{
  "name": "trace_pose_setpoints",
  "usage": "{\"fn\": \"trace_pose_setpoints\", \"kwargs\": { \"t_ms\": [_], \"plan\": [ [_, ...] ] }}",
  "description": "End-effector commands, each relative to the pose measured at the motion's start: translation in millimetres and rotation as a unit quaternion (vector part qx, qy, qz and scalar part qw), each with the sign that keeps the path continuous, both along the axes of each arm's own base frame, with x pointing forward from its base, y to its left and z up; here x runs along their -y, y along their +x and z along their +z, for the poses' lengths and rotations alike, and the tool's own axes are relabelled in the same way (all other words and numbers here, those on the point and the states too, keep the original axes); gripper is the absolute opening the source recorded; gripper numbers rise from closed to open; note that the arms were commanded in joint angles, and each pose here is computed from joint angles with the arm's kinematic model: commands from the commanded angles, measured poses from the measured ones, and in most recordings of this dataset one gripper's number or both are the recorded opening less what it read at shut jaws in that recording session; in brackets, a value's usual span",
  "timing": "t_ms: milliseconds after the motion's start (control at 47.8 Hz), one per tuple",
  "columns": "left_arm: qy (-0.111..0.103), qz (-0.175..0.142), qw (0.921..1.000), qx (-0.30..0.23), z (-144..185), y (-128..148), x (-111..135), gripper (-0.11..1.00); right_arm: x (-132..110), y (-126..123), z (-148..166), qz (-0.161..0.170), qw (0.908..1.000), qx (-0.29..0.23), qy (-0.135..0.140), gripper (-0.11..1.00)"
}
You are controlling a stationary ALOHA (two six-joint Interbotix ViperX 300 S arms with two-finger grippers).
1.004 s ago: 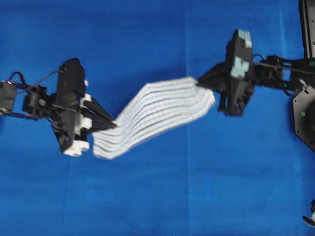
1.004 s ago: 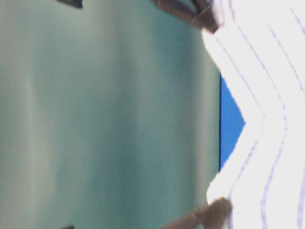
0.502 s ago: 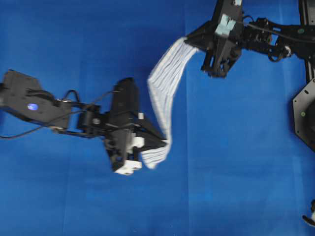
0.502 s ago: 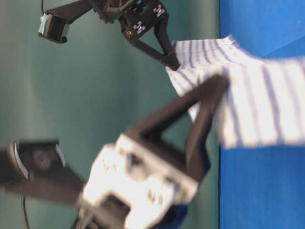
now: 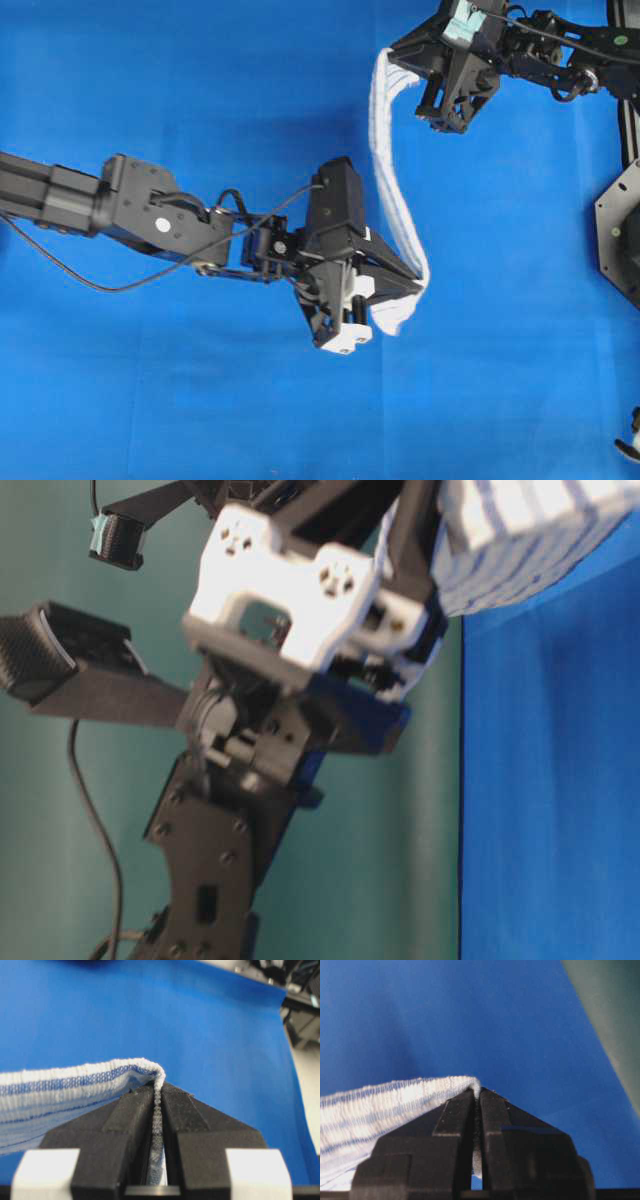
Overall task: Fold the blue towel.
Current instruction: 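Lift the strip and rotate it vertical, right gripper moving to top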
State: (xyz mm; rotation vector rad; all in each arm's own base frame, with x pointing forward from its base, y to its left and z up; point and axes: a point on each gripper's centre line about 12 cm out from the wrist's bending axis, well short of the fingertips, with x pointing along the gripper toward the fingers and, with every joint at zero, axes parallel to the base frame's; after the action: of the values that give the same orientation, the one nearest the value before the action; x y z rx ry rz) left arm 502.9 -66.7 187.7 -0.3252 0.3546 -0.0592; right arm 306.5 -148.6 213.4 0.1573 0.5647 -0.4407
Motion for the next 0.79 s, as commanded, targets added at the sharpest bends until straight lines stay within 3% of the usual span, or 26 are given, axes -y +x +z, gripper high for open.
{"fn": "trace_pose_setpoints", "kwargs": {
  "t_ms": [0, 397, 607, 774],
  "plan": [
    [-0.003, 0.000, 0.9996, 0.030, 14.3, 5.3, 1.3, 0.03, 4.9, 2.5, 13.5, -0.003, 0.9998, 0.017, -0.012, 0.03],
    [-0.022, -0.009, 0.9991, 0.034, -3.5, -25.0, 16.6, 0.03, 19.9, 34.5, -9.3, 0.004, 0.9998, -0.019, -0.003, 0.03],
    [-0.055, 0.001, 0.9983, 0.019, -15.7, -49.5, 21.1, 0.03, 26.2, 57.0, -20.5, 0.010, 0.9995, -0.029, 0.002, 0.03],
    [-0.094, 0.015, 0.9955, 0.001, -21.9, -62.2, 24.0, 0.03, 28.9, 71.2, -27.8, 0.015, 0.9993, -0.035, 0.004, 0.03]
  ]
}}
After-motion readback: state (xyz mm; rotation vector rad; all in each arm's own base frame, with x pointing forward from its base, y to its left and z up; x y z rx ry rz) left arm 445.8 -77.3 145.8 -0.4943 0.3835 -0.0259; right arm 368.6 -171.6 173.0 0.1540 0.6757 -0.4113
